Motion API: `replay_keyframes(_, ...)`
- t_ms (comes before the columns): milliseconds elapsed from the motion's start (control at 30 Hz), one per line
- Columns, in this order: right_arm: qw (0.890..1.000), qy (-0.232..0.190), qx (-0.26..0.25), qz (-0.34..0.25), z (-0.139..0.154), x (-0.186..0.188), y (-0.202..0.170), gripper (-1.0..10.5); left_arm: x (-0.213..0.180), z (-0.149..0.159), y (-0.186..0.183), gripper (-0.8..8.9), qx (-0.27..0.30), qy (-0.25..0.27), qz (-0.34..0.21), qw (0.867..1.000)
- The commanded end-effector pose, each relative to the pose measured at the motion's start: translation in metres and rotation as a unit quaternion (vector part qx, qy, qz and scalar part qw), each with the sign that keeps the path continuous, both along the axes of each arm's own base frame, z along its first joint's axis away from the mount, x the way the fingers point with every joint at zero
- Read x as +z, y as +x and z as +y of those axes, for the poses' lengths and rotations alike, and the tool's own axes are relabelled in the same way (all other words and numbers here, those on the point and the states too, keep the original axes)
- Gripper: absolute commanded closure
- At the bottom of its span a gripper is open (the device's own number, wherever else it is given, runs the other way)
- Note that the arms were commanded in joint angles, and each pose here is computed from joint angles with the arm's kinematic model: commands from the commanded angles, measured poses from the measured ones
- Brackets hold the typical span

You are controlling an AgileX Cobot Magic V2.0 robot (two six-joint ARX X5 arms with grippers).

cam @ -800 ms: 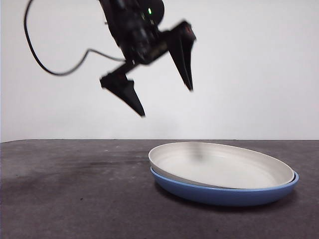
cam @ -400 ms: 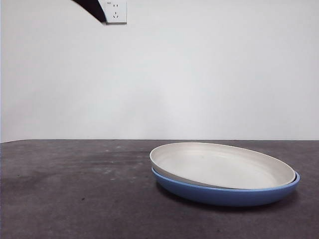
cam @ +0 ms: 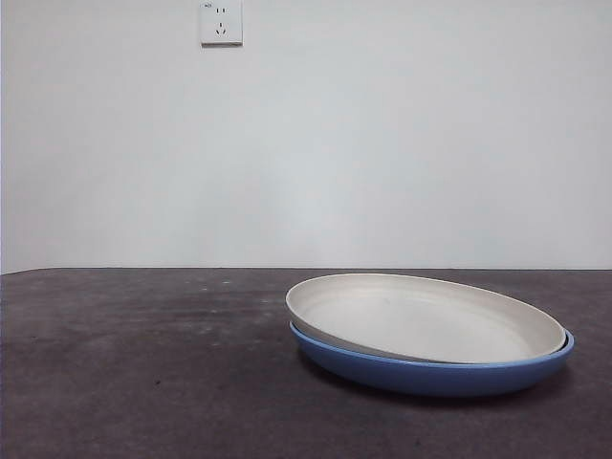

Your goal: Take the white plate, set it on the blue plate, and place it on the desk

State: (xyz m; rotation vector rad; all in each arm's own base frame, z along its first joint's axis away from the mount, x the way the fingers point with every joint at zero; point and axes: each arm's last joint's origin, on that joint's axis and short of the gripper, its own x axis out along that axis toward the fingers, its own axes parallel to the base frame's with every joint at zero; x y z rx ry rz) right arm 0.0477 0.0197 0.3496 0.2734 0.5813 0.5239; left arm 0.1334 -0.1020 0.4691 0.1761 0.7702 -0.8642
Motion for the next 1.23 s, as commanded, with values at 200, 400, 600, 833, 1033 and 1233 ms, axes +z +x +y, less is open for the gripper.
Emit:
replay_keyframes(200,0.999,0.034,-0.017,0.012,0.0,0.006,-0.001,3.5,-0.016,0.037,-0.051,2.11,0.001,-0.031,-0.066,0.997)
replay_keyframes(400,0.999,0.04,-0.021,0.027,0.0,0.005,0.002,3.5,-0.045,0.057,-0.08,2.1,0.012,-0.059,-0.081,0.995)
replay_keyframes(600,0.998,0.033,-0.019,0.058,0.002,0.001,0.013,3.5,-0.069,0.069,-0.098,2.11,0.029,-0.106,-0.107,0.988)
replay_keyframes(833,0.993,0.001,-0.002,0.121,0.008,-0.009,0.052,3.5,-0.088,0.07,-0.101,2.11,0.043,-0.126,-0.098,0.986)
replay_keyframes(1033,0.975,-0.036,0.04,0.216,0.017,-0.036,0.108,3.6,-0.087,0.07,-0.1,2.11,0.043,-0.134,-0.097,0.985)
replay_keyframes(1233,0.956,-0.044,0.062,0.283,0.025,-0.072,0.16,3.6,-0.087,0.069,-0.102,2.11,0.026,-0.145,-0.085,0.985)
